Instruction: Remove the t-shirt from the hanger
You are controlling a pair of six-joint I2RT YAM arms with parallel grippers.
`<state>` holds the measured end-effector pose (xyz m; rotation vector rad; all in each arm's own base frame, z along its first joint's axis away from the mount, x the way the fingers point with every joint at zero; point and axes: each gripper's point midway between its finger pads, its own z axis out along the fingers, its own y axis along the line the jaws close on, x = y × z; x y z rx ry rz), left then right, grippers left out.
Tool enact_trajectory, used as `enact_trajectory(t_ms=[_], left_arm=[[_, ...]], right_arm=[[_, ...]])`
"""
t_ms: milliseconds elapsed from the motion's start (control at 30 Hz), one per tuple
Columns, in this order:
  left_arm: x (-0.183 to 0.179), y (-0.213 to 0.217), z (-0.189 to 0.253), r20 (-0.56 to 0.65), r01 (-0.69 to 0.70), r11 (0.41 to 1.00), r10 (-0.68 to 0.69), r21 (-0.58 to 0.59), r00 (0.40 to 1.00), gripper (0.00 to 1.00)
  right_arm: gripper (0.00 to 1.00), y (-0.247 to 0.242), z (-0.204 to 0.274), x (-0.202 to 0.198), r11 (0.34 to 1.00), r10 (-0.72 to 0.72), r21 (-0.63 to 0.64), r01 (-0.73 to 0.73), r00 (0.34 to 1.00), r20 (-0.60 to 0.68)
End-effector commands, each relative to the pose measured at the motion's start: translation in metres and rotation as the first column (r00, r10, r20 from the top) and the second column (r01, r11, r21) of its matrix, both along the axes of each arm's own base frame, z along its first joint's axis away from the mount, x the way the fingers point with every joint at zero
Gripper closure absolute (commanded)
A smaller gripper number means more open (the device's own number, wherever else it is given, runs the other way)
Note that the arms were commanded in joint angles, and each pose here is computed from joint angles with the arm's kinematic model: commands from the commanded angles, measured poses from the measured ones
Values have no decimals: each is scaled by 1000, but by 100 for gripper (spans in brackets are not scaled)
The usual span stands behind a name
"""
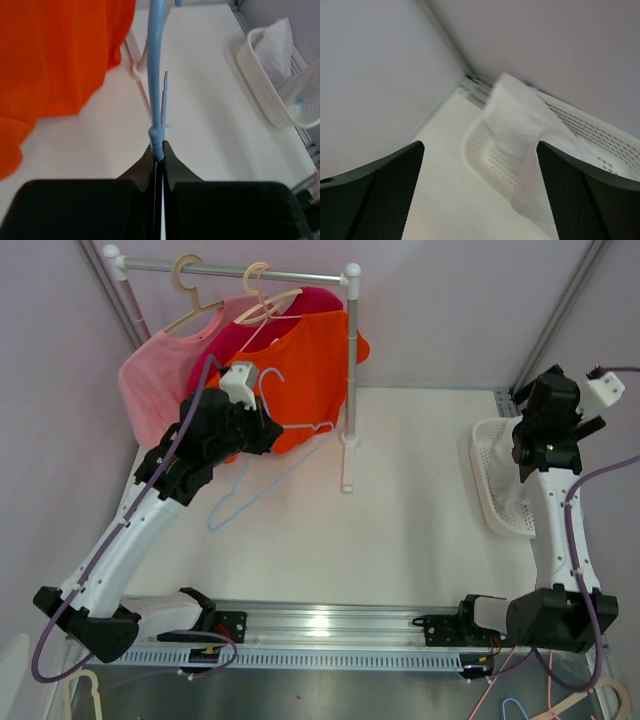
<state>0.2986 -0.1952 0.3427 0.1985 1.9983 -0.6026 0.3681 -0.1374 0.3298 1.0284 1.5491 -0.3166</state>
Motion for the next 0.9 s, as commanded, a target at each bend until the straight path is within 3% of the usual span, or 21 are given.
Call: enact_trajectory(t_ms=[0,67,233,400,567,700,867], left_arm=[[28,18,52,227,-73,995,54,73,972,100],[38,19,59,265,-83,994,61,73,962,100],[62,11,45,157,-34,997,23,69,987,99],[78,15,52,156,-59,996,48,62,987,100],[104,17,64,221,-60,997,46,56,974,99],[122,13,82,292,-51,997,34,53,956,99],[126,-1,129,422,2,1000,0,-5,907,100]], right_arm=[[1,42,111,-22,967,213,-178,-183,963,165],[1,46,116,-27,961,222,-202,-188,961,166],[1,-1,74,-33,992,22,-125,-17,999,42],[0,-35,34,-42,984,-174,-31,173,985,-24],[1,25,37,-18,996,91,6,-91,996,-25],[1,79,69,-36,975,224,-46,-219,967,125],[1,101,71,-50,948,318,-50,-314,930,185]])
